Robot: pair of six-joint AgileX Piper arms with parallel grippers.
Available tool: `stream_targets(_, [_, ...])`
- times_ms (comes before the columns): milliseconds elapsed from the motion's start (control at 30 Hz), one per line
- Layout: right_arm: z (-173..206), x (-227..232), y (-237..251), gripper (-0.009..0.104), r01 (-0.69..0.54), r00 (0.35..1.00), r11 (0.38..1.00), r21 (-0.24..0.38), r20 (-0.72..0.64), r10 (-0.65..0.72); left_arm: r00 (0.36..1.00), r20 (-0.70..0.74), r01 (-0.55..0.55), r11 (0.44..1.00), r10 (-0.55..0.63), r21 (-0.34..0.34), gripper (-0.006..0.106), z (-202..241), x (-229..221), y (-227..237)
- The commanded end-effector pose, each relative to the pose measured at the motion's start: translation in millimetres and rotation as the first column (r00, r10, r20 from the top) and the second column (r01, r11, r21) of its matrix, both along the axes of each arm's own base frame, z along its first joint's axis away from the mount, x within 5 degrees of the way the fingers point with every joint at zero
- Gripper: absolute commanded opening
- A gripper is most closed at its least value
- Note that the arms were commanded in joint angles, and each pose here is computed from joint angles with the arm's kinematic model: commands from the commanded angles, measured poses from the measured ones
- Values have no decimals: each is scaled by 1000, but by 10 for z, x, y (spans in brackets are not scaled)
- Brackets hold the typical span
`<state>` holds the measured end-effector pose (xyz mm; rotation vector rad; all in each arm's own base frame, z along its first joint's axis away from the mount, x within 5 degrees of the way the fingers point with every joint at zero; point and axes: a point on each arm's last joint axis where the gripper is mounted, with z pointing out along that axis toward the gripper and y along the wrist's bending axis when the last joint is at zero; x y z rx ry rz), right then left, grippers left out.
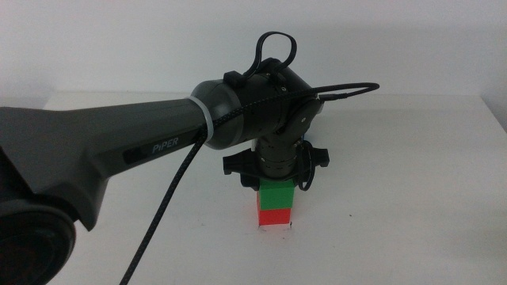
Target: Stack red cubes first, then green, then blue cubes in a specific spot.
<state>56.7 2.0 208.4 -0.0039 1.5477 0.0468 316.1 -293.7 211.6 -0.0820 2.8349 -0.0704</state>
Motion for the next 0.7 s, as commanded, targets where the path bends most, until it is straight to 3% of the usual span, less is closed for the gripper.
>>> stream_targets(0, [0,-3,-4,93,7,1000,1000,-8,11,-7,1000,15,4,1000,-4,-5,22,-23,28,-17])
stream_targets(200, [0,-3,-4,93,7,1000,1000,-8,11,-7,999,49,19,1000,-19,7,47,-14,57,-12])
stream_targets(433, [0,-3,-4,93,7,1000,1000,-8,11,-7,995,80,53,998,-57,46,93,-4,84,9])
stream_targets(533, [0,-3,-4,93,7,1000,1000,-8,11,-7,994,89,55,998,-56,17,94,75,73,0])
stream_targets(600, [0,-3,-4,93,7,1000,1000,-8,11,-7,976,142,162,987,-164,21,94,480,-2,72])
stream_targets(667, [0,-3,-4,93,7,1000,1000,-8,11,-7,925,214,306,950,-313,68,94,872,-86,193])
